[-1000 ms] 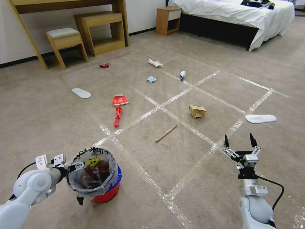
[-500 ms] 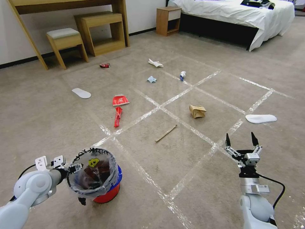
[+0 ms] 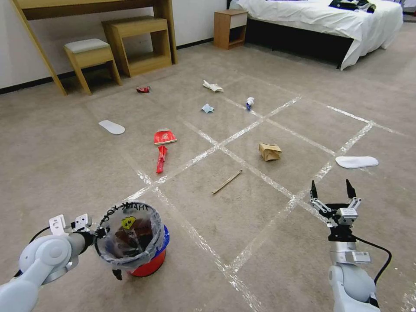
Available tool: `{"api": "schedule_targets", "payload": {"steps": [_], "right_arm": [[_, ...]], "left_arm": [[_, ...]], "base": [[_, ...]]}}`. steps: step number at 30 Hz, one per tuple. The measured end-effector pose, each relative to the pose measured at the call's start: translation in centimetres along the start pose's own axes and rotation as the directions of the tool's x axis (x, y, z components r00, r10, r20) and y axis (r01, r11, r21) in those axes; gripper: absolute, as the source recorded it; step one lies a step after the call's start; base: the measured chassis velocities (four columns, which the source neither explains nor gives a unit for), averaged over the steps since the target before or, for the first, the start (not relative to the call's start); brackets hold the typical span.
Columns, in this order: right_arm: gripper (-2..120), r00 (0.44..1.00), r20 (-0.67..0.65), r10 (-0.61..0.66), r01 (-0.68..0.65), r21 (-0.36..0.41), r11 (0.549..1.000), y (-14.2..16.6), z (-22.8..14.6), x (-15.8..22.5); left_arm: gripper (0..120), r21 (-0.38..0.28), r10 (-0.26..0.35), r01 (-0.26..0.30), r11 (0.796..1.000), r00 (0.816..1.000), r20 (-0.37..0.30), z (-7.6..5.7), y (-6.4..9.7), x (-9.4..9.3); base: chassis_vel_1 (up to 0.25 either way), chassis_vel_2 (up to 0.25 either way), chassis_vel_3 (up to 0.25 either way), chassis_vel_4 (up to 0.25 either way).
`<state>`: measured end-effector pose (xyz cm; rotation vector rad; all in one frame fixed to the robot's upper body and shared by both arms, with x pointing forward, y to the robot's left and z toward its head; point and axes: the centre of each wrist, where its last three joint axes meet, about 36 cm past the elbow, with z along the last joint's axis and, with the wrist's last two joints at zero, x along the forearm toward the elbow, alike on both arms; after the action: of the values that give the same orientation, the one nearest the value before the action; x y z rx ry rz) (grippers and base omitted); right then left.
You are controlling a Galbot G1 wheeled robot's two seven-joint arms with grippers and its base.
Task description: Pick up the trash bin and place the garbage on the floor into it.
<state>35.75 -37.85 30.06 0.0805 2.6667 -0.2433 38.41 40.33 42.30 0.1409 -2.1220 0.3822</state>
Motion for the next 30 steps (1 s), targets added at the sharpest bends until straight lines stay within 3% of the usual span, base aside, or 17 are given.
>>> {"api": "schedule_targets", "payload": {"steps": [12,17,21,30], "right_arm": [[100,1.000,0.009,0.012,-0.012,-0.018,1.000,0.1,-0.4,0.0],[100,1.000,0.012,0.017,-0.017,-0.022,1.000,0.0,-0.6,0.1],[100,0.999,0.013,0.032,-0.032,-0.014,0.999,-0.5,-0.9,0.4],[100,0.998,0.031,0.053,-0.054,0.029,0.998,-1.3,-2.1,1.0]], "left_arm": [[3,0.018,0.045,-0.045,0.999,0.999,-0.005,1.3,-1.1,0.2],[1,0.022,0.060,-0.060,0.998,0.998,0.010,1.2,-1.5,0.8],[0,0.014,0.086,-0.087,0.996,0.995,0.045,1.0,-2.6,2.1],[0,0.025,0.082,-0.090,0.996,0.974,0.212,-0.2,-4.5,6.0]], "base": [[0.000,0.000,0.000,0.000],[0.000,0.000,0.000,0.000],[0.000,0.000,0.000,0.000],[0.000,0.000,0.000,0.000]]}}
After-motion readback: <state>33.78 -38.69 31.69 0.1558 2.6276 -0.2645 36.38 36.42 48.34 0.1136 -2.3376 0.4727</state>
